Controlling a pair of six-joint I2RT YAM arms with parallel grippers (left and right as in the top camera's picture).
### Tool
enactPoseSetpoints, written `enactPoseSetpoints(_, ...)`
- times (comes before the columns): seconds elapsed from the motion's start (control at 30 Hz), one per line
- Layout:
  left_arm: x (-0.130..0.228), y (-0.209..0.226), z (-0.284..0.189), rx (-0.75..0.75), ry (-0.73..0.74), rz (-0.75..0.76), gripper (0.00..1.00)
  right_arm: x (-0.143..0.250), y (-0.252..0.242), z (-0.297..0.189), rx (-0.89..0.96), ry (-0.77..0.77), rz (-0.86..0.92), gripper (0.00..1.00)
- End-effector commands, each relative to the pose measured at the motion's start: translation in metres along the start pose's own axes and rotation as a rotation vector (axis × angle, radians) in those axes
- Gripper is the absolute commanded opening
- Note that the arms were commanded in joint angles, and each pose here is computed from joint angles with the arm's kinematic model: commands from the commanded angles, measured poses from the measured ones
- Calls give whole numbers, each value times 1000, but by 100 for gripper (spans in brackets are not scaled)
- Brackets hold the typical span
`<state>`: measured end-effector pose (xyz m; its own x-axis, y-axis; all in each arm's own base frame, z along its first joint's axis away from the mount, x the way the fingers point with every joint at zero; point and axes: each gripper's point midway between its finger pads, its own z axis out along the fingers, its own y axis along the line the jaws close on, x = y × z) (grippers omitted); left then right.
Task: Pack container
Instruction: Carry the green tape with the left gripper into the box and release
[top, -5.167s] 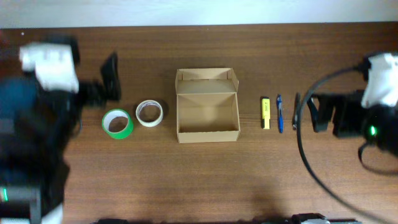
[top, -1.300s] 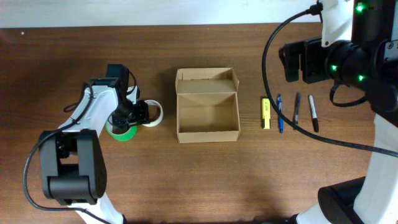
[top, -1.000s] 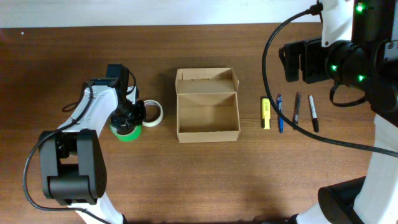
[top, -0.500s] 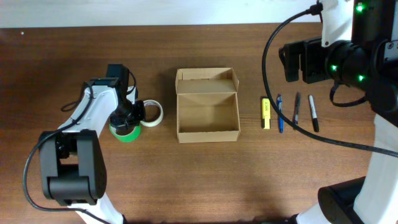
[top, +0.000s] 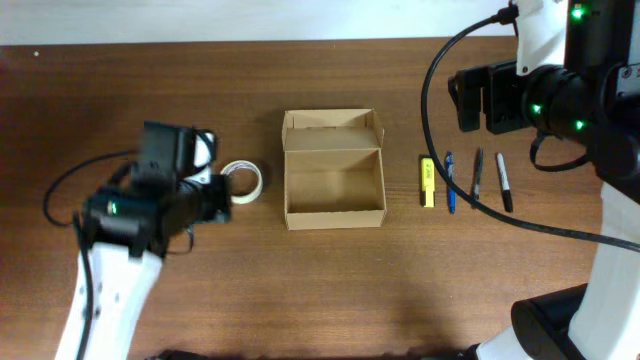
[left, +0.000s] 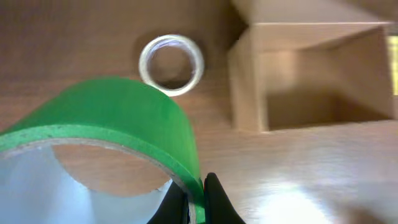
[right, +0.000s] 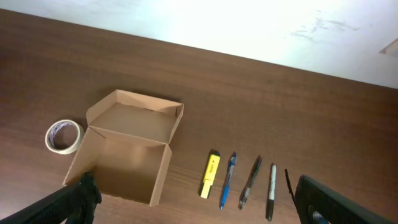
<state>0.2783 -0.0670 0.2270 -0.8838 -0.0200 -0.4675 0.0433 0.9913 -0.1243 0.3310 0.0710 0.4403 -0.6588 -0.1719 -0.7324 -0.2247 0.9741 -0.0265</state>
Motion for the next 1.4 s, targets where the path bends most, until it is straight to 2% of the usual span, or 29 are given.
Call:
enactPoseSetpoints(0.0,-14,-30,-11,22,-86,34,2,1,2,-1,-4,3,4,99)
enactPoseSetpoints(0.13,-58,-65,-28,75,-252,84,2,1,2,-2,-4,3,4,99)
enactPoseSetpoints(0.2,-101,-84,-37,114,-369,95,2,1,2,-3,-5,-1,4,99)
enactPoseSetpoints(0.3,-132,-100,-25,130,-411,117,2,1,2,-11,-3,-18,4,99)
enactPoseSetpoints(0.43,-148,-125,19,148,-371,159,2,0,-5,-34,36,-76,8,99)
enactPoseSetpoints(0.47,-147,-136,46,150,-333,175,2,1,-14,-51,85,-114,36,99)
enactPoseSetpoints(0.53,-141,-145,71,146,-288,193,2,3,-24,-71,141,-155,61,99)
enactPoseSetpoints(0.73,-101,-181,131,180,-132,285,2,20,-61,-144,345,-308,171,99)
enactPoseSetpoints(1.0,-68,-214,130,211,-75,395,2,26,-62,-159,354,-337,180,99)
enactPoseSetpoints(1.37,-12,-209,129,166,109,507,2,31,-65,-142,375,-271,170,99)
